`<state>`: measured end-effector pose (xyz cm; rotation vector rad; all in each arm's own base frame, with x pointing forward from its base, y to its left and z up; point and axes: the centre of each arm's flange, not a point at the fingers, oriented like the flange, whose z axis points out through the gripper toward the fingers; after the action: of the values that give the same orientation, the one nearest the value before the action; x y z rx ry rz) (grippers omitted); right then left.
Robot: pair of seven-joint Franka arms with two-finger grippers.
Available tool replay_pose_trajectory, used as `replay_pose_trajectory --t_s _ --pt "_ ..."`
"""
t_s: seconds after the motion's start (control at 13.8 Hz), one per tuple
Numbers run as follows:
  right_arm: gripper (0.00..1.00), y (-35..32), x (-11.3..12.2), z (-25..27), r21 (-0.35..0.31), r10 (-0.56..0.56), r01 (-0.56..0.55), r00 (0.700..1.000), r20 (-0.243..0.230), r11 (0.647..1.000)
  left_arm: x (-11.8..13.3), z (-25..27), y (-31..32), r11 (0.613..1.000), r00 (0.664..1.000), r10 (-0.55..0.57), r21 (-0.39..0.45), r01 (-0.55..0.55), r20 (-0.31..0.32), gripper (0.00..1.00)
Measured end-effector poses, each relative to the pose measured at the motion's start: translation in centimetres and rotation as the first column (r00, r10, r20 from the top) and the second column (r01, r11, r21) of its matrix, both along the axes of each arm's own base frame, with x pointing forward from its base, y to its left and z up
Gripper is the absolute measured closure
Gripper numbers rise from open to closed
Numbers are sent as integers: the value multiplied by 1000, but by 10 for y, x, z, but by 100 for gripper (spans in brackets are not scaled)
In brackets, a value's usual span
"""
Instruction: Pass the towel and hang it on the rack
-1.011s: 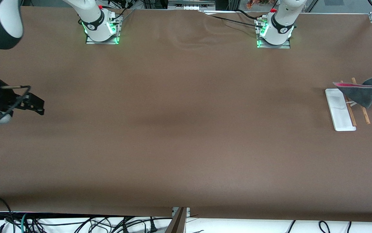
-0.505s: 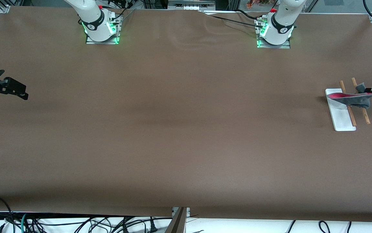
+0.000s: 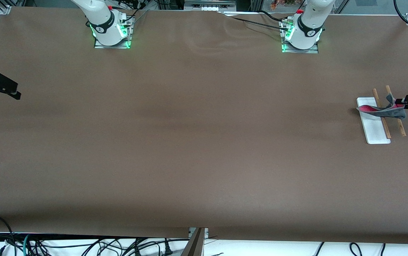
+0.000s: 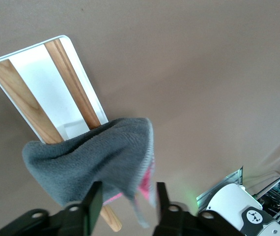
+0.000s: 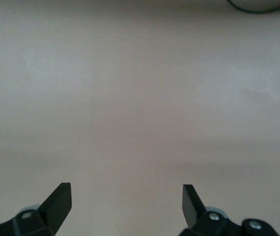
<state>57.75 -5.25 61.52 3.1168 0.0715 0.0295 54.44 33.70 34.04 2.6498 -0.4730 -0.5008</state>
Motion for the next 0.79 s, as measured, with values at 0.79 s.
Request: replay_pose_trajectory --t_s 0.79 --pt "0 30 -9 8 -10 104 -104 994 -21 995 42 161 -110 965 985 -57 263 12 161 0"
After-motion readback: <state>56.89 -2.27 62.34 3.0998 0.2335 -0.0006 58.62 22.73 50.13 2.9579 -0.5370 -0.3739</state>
